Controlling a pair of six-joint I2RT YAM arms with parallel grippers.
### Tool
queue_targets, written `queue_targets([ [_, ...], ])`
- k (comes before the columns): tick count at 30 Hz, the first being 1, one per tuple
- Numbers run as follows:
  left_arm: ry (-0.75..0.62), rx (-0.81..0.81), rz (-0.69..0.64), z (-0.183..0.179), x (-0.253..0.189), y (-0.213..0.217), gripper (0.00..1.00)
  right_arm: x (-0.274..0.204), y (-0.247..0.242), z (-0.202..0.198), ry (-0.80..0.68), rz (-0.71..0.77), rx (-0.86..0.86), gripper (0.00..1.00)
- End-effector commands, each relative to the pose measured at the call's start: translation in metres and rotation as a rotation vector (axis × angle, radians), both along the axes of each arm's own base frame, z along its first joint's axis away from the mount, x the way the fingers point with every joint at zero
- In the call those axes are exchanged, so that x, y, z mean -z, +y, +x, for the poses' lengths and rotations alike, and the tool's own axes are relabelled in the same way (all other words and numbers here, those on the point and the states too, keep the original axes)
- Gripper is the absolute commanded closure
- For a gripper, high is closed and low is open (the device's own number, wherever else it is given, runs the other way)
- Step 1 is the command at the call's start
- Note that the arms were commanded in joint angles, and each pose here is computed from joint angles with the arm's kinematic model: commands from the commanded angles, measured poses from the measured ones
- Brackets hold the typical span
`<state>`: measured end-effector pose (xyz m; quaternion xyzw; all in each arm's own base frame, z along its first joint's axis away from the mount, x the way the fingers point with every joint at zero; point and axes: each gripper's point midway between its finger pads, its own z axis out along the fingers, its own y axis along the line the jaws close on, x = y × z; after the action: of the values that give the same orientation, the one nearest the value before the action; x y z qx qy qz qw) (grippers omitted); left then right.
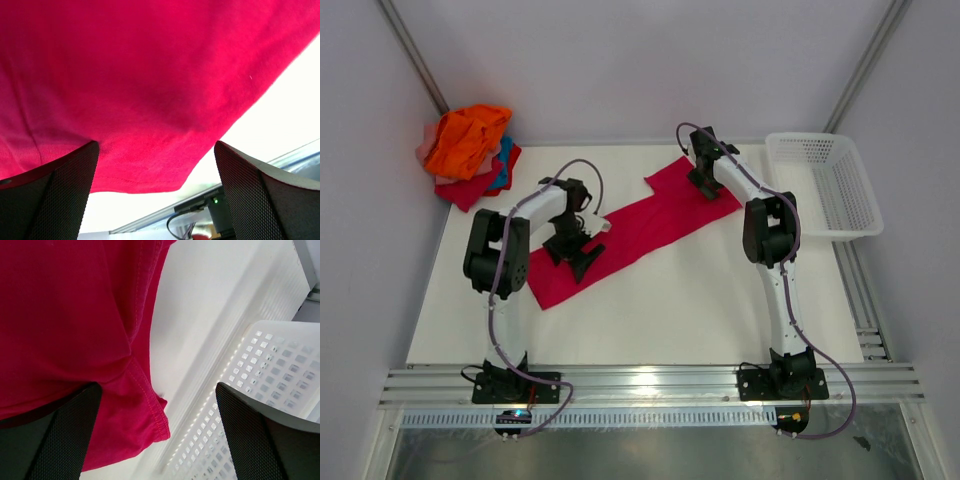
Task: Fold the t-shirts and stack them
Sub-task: Rotate the tshirt 90 degrees
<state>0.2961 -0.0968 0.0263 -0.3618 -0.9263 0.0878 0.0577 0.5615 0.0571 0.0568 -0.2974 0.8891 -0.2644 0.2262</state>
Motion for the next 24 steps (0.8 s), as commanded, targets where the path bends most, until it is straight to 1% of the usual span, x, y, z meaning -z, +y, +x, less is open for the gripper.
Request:
queue_targets([
  [1,0.023,0.115,-0.020,-0.023,-0.015,-0.016,0.01,-0.014,0.005,0.011,-0.047,0.009,-0.009,0.01],
  [6,0.030,0.182,-0.028,-0.034,-0.016,-0.033,0.01,-0.010,0.007,0.013,-0.047,0.021,-0.005,0.01],
  [10,0.040,0.224,-0.025,-0.043,-0.017,-0.043,0.01,-0.006,0.005,0.015,-0.045,0.000,-0.002,0.01],
  [16,0.053,0.223,-0.032,-0.057,-0.024,-0.042,0.01,-0.006,0.000,0.022,-0.071,-0.046,-0.005,0.01],
  [24,0.062,0.205,-0.035,-0.071,-0.025,-0.037,0.01,-0.023,0.003,0.047,-0.170,-0.066,-0.035,0.01],
])
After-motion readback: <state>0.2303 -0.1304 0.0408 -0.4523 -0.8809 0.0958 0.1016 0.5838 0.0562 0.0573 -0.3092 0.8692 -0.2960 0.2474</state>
